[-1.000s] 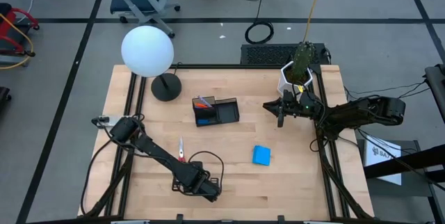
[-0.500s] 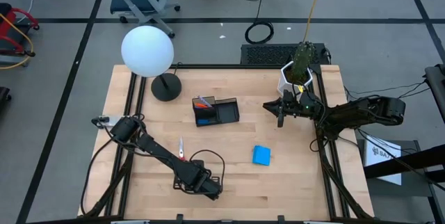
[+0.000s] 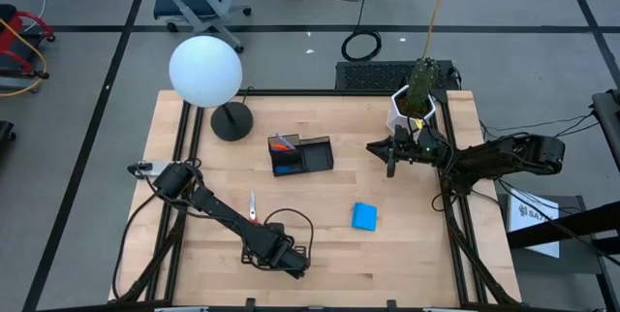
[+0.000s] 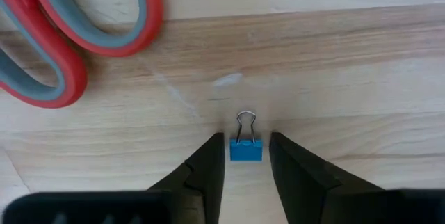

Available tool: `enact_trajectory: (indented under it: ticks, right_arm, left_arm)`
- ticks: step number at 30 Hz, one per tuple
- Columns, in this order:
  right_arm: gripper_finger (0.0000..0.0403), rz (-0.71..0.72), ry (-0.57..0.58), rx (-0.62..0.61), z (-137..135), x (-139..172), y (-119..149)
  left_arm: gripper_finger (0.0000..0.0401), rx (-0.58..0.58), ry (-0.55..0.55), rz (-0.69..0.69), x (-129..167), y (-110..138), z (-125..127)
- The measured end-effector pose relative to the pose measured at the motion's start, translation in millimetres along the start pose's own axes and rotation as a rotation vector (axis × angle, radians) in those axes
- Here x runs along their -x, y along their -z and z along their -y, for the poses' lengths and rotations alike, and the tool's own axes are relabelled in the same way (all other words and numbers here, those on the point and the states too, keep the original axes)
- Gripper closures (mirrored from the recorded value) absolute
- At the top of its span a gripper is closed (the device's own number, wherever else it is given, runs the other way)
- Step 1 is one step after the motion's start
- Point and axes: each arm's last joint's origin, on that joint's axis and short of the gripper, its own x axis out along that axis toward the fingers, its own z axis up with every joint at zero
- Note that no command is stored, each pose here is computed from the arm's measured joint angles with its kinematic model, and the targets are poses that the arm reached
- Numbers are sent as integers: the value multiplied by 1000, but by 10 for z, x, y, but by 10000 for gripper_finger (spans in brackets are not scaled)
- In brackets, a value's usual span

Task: Pick and place office supplies into organizer
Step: Put the blue binder clip into the black desk organizer

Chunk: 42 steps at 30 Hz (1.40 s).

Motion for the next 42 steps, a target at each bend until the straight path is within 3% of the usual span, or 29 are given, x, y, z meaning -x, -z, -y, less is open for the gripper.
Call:
enact_trajectory:
  ticks: [7,27,42]
  right_arm:
    - [355,0,0,0,0,0,0]
    - [355,0,-1,0,0,0,1]
    - [355,-3,0,-1,0,0,3]
  left_arm:
    - [365,-35,14,-13,-20,14,18]
    - [366,-70,27,-28,46,-14,43]
    - [366,-92,133,75,465,-377,141]
